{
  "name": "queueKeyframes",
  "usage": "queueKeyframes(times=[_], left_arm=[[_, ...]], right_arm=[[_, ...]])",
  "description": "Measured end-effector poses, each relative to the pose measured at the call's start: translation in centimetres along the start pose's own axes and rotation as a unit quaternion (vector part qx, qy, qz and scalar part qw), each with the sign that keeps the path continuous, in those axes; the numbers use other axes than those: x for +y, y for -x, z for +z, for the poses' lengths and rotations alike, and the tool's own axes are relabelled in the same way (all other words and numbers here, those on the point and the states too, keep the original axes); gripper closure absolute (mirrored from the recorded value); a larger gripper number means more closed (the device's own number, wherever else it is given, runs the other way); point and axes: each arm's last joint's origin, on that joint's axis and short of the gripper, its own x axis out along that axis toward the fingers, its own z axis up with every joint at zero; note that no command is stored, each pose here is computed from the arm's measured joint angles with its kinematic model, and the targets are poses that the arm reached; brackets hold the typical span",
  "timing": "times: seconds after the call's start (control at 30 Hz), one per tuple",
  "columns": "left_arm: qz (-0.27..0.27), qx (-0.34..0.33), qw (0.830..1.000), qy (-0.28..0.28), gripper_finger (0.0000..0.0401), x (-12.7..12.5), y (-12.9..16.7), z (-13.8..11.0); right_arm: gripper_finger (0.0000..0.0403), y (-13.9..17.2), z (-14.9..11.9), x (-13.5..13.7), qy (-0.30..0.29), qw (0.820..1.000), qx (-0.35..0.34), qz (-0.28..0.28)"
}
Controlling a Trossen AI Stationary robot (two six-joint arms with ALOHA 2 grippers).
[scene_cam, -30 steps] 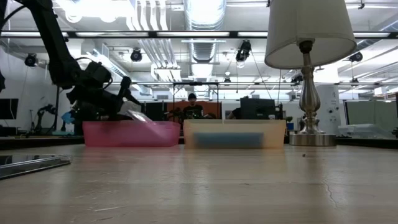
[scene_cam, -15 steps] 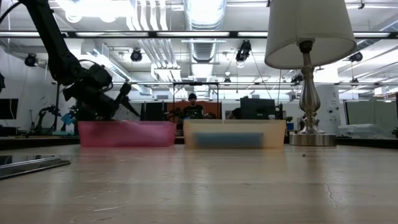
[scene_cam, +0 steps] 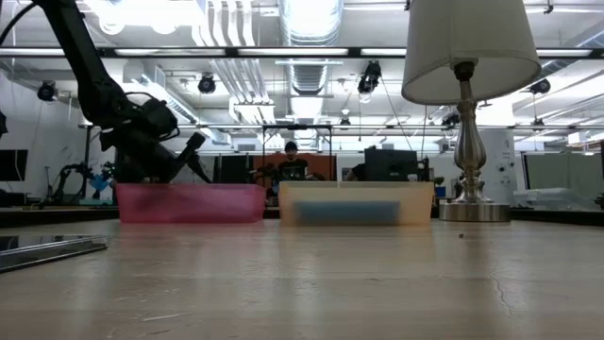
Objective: Pick & place jewel cases by type
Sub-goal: Put the right black CD case into the pink bin
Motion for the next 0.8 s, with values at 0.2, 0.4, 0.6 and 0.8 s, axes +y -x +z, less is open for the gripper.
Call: queueKeyframes(times=[0.2, 0.4, 0.6, 0.8], left_arm=[[0.004, -0.002, 1.0, -0.01, 0.0215, -0.4, -0.3, -0.3], [-0.002, -0.005, 0.999, -0.036, 0.0215, -2.5, -0.6, 0.6], [0.104, 0.008, 0.991, -0.083, 0.0215, -4.2, -0.2, 1.6], [0.171, 0.008, 0.977, -0.127, 0.0215, -6.5, 0.4, 2.7]], right_arm=[[0.027, 0.0, 0.0, 0.0, 0.001, 1.0, 0.0, 0.0], [0.0268, 0.0, 0.0, 0.0, 0.001, 1.0, 0.0, 0.0], [0.0261, 0.0, 0.0, 0.0, 0.001, 1.0, 0.0, 0.0], [0.0257, 0.0, 0.0, 0.0, 0.003, 1.0, 0.001, 0.001]])
